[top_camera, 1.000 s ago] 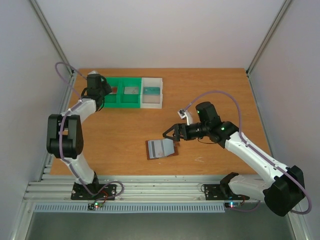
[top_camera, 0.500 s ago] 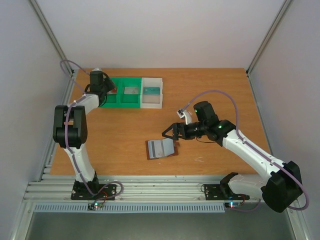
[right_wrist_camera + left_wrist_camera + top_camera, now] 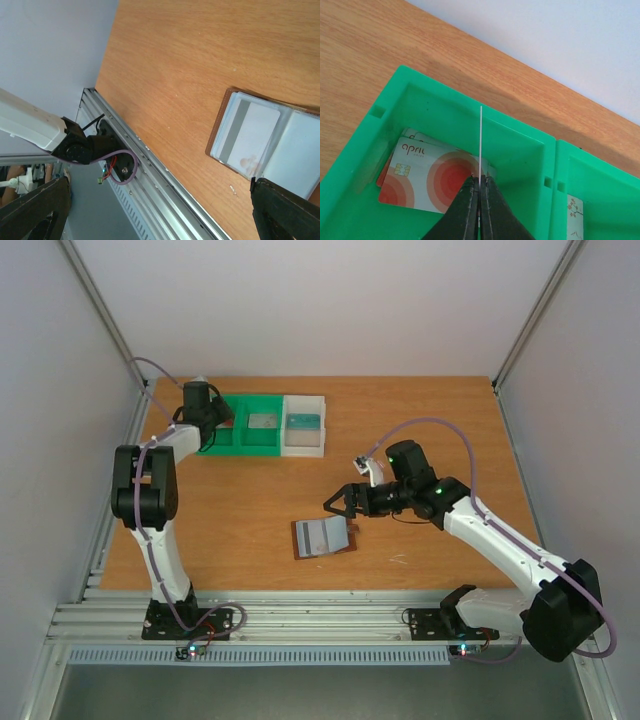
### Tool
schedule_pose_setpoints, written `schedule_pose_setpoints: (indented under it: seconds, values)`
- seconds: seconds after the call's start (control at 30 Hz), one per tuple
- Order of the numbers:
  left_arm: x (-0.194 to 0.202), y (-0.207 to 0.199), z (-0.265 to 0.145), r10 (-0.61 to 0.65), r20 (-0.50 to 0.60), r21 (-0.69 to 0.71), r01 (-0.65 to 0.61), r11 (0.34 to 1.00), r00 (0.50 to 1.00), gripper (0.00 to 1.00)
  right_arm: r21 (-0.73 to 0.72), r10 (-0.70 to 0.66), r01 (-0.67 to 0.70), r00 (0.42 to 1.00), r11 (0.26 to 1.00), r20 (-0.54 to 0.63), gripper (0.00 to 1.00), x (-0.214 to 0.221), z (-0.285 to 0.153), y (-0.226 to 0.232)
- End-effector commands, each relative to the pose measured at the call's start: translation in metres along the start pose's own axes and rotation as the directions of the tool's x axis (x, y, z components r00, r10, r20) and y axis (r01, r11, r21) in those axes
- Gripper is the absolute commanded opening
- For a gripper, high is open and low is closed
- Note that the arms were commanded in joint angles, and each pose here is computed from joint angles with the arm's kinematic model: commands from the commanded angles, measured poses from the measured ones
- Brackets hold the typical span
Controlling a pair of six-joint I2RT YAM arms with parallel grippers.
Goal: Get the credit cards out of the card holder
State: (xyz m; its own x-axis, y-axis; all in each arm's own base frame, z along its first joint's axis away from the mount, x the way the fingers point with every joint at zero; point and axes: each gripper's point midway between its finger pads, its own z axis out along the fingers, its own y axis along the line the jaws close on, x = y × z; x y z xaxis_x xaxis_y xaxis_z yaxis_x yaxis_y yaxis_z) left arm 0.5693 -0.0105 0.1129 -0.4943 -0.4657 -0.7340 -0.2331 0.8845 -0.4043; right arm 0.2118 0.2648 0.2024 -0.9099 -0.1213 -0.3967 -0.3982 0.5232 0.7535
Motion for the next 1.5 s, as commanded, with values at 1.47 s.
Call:
schedule_pose_setpoints:
  seconds: [1.47]
  values:
    - [-0.022, -0.008, -0.003, 0.117, -0.033, -0.031, -0.118, 0.993, 0.993, 0.31, 0.049, -0.017, 0.016, 1.000, 0.999, 0.015, 0.98, -0.008, -0.008, 0.003]
